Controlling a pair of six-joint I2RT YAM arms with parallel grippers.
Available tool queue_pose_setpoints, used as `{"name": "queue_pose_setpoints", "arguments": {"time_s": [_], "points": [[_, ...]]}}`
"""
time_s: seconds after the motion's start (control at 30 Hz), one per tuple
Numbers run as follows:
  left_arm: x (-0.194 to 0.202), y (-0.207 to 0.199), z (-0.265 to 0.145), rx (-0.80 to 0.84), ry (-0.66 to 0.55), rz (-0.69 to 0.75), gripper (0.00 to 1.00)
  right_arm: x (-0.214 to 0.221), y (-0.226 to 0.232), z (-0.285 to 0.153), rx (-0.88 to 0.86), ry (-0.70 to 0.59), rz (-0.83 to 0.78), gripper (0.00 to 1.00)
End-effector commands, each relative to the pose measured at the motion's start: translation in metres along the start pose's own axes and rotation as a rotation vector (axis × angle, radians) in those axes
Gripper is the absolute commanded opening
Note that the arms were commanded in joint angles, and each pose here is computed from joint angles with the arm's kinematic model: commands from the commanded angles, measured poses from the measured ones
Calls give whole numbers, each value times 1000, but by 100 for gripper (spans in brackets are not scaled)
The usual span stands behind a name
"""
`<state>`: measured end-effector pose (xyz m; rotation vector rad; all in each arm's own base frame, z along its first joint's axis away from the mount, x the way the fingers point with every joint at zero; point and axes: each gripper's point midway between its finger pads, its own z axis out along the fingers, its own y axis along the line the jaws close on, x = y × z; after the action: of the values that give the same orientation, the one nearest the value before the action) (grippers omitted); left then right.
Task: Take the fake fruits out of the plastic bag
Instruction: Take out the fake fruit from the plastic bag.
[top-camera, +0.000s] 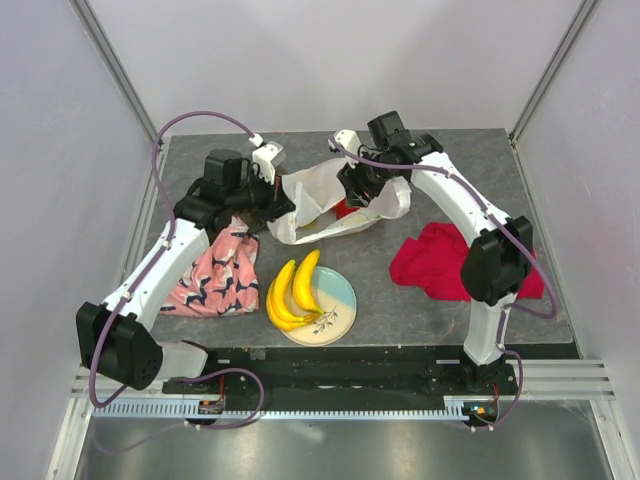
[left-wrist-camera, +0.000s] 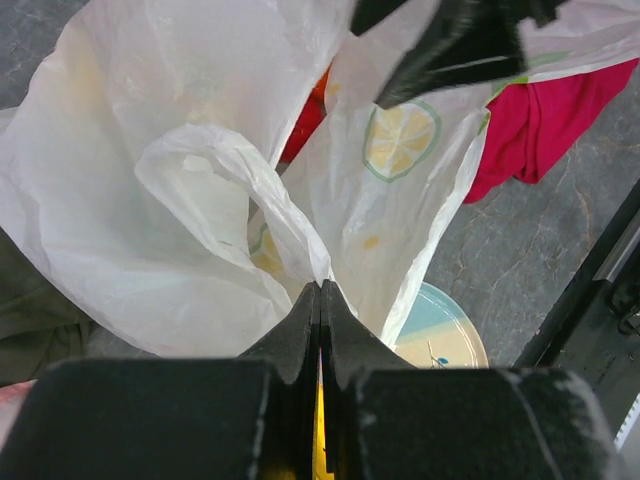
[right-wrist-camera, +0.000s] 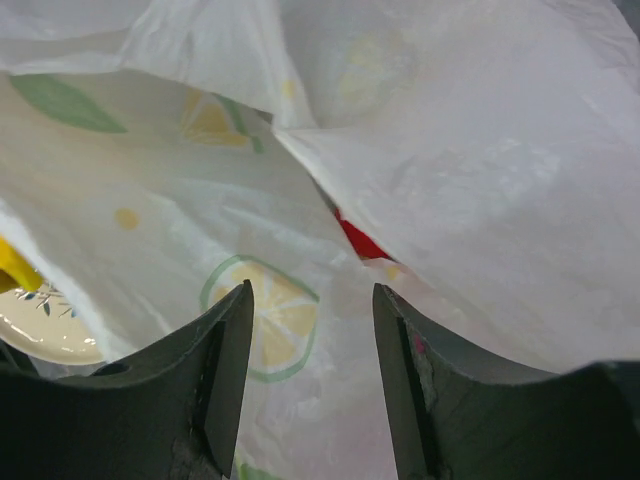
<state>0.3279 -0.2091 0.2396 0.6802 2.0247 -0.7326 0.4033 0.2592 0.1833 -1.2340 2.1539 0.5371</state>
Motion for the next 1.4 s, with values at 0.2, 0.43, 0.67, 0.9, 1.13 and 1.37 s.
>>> {"name": "queue_pose_setpoints", "arguments": {"time_s": [0.2, 0.43, 0.67, 0.9, 1.13, 1.37], "points": [[-59, 3, -31, -139, -159, -90, 2, 10, 15, 31, -97, 17, 26, 51], [-51, -19, -49, -84, -119, -133, 1, 0, -32, 68, 77, 8, 183, 57], [-25, -28, -49, -24, -74, -80, 2, -17, -52, 103, 97, -59, 248, 98], [-18, -28, -41, -1, -49, -66, 2, -22, -70, 136, 125, -61, 259, 98], [-20, -28, -40, 1, -52, -56, 2, -12, -73, 155, 174, -32, 270, 98], [-26, -18, -34, -32, -72, -34, 2, -41, -77, 114, 223, -110, 213, 64]]}}
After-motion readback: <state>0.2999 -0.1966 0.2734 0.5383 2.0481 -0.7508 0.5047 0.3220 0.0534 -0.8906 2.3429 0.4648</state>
